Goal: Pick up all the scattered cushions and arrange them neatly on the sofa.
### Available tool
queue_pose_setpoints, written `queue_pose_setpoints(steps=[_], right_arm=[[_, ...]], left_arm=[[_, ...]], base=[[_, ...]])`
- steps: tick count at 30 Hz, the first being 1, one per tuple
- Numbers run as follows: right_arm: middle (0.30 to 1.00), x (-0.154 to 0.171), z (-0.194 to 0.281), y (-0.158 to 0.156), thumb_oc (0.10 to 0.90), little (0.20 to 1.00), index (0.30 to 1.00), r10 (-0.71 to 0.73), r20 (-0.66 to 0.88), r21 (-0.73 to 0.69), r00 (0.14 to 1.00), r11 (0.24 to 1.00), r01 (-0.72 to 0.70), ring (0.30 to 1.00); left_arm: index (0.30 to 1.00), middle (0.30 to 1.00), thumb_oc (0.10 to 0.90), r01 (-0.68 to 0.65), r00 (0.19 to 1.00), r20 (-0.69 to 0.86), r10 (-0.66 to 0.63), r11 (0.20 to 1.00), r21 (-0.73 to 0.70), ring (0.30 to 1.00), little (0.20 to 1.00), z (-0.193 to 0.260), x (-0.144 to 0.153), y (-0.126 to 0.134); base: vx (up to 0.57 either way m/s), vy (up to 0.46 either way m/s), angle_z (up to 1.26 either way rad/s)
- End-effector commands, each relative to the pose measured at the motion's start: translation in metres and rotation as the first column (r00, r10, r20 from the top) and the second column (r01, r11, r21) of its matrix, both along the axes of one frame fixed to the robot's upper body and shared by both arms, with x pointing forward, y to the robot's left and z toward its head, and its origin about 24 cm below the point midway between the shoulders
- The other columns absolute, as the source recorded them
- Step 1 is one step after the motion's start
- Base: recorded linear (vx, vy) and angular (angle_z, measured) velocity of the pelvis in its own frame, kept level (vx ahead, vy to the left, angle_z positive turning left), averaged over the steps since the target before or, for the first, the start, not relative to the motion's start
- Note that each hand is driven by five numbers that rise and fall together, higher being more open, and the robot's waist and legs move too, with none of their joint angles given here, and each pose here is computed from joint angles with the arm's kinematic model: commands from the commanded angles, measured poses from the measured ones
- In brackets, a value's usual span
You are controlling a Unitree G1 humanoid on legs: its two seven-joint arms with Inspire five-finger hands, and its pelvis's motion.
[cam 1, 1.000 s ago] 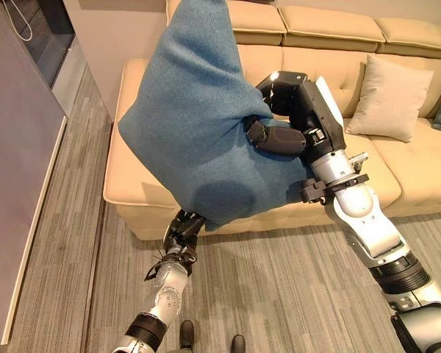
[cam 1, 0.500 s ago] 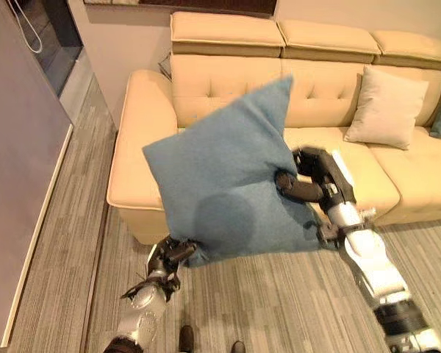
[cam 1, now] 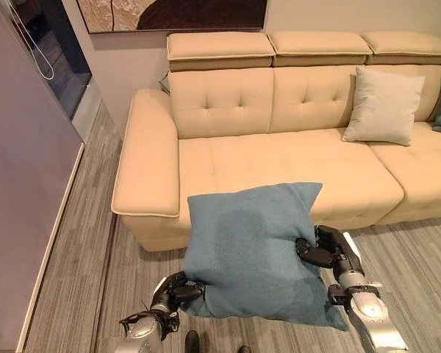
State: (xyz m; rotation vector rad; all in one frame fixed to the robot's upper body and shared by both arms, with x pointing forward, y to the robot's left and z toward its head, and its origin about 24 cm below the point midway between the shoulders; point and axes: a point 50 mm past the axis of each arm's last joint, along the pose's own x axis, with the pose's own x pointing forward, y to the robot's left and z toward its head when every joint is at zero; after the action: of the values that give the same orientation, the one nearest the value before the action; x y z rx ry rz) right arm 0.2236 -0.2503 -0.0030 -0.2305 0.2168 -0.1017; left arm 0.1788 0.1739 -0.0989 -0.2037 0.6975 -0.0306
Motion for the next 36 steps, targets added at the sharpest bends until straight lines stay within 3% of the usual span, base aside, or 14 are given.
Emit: queue_pose_setpoints(steps=[1,18,36], right_arm=[[0.3,0.024,0.055,0.016,0.4,0.3,0.3,0.131,0.283,-0.039,0.95,0.991,-0.125,0.3],[0.3,0.038,0.054,0.039,0.4,0.3,0.3,0.19,0.278,-0.059,0.942,0.982,-0.18,0.3],[0.3,0.033,0.057,0.025,0.4,0.3,0.3,0.152,0.284,-0.061,0.947,0.988,-0.14,0.3]], left_arm=[[0.3,0.3,0.4,0.147,0.916,0.394,-0.083,0.98,-0.136,0.3,0.3,0.062,0.066,-0.041],[0.3,0.3,0.4,0.089,0.895,0.444,-0.042,0.992,-0.088,0.3,0.3,0.073,0.069,-0.026],[0.3,0.3,0.4,0.101,0.9,0.435,-0.038,0.987,-0.123,0.3,0.3,0.07,0.068,-0.04]], base=[[0.1,0.051,-0.07],[0.13,0.099,-0.27],[0.16,-0.184,0.13]])
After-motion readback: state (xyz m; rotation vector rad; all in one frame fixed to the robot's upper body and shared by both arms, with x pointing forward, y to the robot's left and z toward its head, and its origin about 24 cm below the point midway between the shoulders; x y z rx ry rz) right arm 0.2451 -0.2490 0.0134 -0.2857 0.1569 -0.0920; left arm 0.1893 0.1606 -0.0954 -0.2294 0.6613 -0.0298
